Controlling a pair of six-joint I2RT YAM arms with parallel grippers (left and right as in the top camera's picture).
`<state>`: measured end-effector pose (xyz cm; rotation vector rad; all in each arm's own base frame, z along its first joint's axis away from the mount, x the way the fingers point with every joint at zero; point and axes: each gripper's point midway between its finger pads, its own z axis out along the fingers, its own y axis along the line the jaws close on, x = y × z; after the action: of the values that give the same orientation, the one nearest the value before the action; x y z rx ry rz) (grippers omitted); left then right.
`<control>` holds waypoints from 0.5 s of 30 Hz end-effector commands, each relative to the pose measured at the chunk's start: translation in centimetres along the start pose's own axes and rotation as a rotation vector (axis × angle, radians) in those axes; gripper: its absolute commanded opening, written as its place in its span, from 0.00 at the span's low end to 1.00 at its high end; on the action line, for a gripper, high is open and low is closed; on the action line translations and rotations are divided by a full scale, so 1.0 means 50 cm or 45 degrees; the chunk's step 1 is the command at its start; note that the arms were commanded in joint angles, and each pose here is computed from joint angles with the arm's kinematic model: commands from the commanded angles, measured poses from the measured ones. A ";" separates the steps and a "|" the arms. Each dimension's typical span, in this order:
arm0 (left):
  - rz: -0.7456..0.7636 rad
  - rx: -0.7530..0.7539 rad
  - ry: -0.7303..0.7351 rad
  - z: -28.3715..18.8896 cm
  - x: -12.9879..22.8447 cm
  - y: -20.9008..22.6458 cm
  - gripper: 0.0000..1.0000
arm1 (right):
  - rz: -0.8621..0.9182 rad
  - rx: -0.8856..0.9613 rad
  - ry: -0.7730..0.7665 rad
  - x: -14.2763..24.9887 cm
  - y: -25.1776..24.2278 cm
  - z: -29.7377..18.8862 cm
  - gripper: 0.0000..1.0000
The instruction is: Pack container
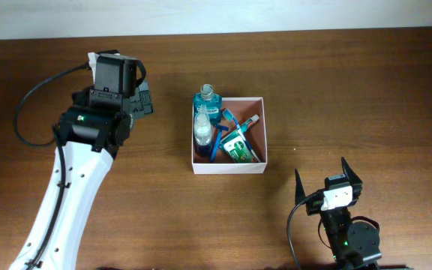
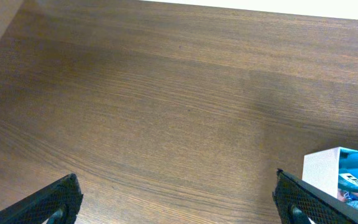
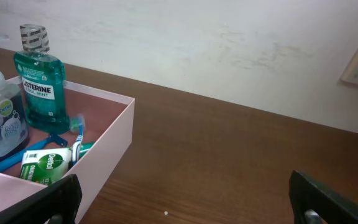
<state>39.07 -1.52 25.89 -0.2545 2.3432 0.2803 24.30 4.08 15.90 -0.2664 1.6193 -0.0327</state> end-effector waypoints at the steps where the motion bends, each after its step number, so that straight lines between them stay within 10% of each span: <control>1: 0.005 -0.015 0.001 0.001 -0.002 0.005 0.99 | 0.000 0.006 0.004 0.004 -0.002 -0.001 0.99; 15: -0.102 0.096 -0.221 -0.152 -0.045 0.052 1.00 | 0.000 0.006 0.005 0.004 -0.002 -0.001 0.99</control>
<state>37.79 -1.49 28.12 -0.2587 2.2931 0.2360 24.30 4.08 15.90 -0.2673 1.6191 -0.0335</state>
